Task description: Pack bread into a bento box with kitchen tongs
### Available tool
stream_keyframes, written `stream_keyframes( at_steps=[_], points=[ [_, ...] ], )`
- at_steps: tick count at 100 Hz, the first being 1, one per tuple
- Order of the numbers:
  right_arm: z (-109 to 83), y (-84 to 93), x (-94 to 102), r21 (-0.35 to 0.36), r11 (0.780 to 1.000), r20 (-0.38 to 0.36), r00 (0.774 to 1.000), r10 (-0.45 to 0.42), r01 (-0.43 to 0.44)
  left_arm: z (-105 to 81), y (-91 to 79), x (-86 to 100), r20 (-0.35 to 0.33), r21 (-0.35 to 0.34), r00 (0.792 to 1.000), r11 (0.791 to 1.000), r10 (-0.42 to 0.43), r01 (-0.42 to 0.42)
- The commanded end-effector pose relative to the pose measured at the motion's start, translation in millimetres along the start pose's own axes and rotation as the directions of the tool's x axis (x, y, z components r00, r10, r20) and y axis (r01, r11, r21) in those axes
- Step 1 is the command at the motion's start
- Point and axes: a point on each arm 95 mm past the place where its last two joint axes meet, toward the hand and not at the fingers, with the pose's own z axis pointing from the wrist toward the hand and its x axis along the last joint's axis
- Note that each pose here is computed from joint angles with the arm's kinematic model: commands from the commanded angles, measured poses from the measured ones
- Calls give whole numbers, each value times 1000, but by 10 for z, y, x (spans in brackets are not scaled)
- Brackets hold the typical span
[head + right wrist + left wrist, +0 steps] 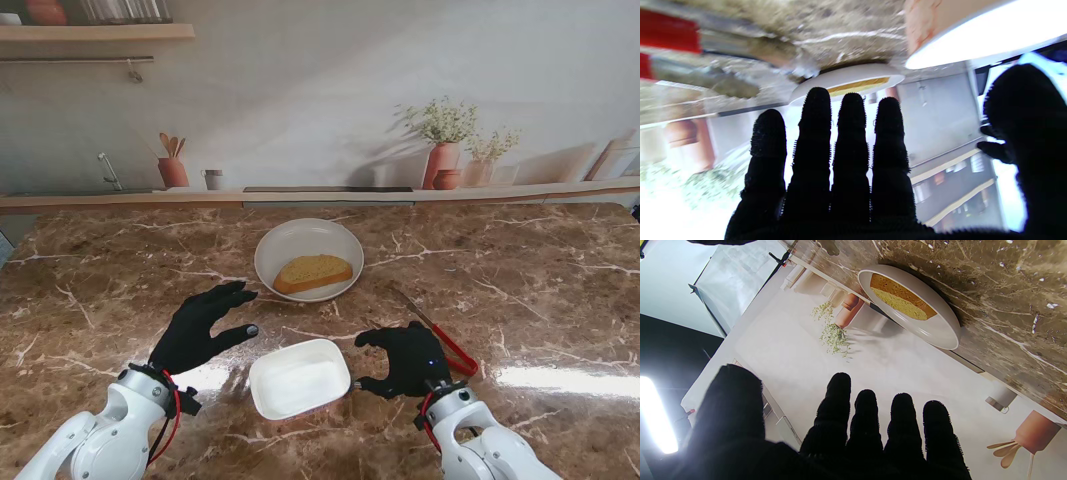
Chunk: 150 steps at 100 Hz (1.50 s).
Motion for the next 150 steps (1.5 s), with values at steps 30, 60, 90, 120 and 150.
stream_keyframes(
  at_steps=[30,60,90,120,150],
  points=[
    [-267,110,-485,46,994,229,968,-107,99,-9,35,6,-5,-3,1000,1000,-2,2],
    [-294,-31,-779,146,988,383,917,-112,60,6,58,24,-9,-7,1000,1000,-6,6],
    [-125,-270,-940,190,981,479,876,-53,-45,9,64,25,-2,-10,1000,1000,-7,7],
    [0,-426,-975,151,986,525,851,-23,-67,8,92,22,2,-21,1000,1000,-11,11],
    [135,-563,-1005,93,992,549,836,18,-83,4,80,14,3,-16,1000,1000,-10,10]
  ],
)
